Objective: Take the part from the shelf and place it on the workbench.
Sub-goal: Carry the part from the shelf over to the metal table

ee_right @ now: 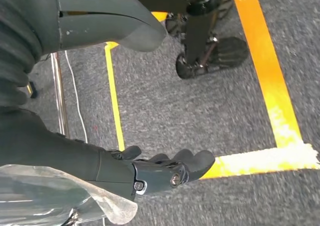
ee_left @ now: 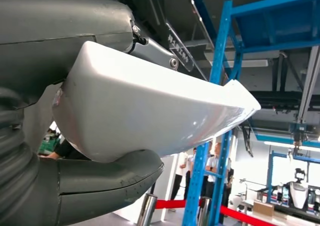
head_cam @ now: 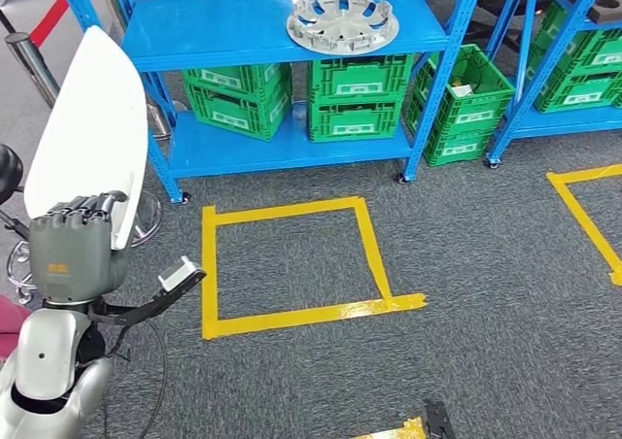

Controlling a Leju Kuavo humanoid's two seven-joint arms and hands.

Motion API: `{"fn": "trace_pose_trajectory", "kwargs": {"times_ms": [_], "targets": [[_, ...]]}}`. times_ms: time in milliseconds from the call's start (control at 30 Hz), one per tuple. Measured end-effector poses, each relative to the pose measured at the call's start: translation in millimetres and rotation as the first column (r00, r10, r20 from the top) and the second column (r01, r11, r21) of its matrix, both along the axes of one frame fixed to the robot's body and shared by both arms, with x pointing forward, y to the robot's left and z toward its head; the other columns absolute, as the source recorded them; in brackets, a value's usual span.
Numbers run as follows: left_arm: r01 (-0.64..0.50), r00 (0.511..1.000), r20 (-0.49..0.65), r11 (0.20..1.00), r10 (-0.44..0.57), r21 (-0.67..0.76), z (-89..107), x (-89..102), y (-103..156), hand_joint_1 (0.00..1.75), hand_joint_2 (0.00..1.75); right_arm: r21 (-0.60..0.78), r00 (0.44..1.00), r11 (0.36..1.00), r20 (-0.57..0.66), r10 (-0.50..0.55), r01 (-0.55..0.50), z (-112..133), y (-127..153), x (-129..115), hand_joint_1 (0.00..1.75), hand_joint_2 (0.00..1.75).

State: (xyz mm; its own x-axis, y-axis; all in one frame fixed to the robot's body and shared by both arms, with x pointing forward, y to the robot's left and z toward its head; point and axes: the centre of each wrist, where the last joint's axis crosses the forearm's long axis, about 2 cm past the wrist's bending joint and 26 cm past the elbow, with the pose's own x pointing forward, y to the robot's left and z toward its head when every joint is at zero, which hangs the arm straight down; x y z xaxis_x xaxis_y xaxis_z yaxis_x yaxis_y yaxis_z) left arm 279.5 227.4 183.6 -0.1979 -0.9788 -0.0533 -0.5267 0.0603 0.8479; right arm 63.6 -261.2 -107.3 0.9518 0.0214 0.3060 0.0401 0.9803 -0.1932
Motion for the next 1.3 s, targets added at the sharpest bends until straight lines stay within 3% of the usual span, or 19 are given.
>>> {"fn": "trace_pose_trajectory", "kwargs": {"times_ms": [900, 1300], "targets": [[-0.038, 0.999, -0.023, 0.999, 0.037, -0.035, 2.5, 5.0, 0.8, 1.75, 1.75, 0.011, 0.999, 0.999, -0.032, 0.031, -0.031, -0.4, 4.7, -4.3, 0.00, 1.75], [-0.094, 0.995, -0.037, 0.995, 0.094, -0.013, -0.3, 6.5, 19.7, 1.75, 1.75, 0.030, 0.997, 0.998, -0.039, 0.063, -0.062, 0.4, 14.6, -4.1, 0.00, 1.75]]}}
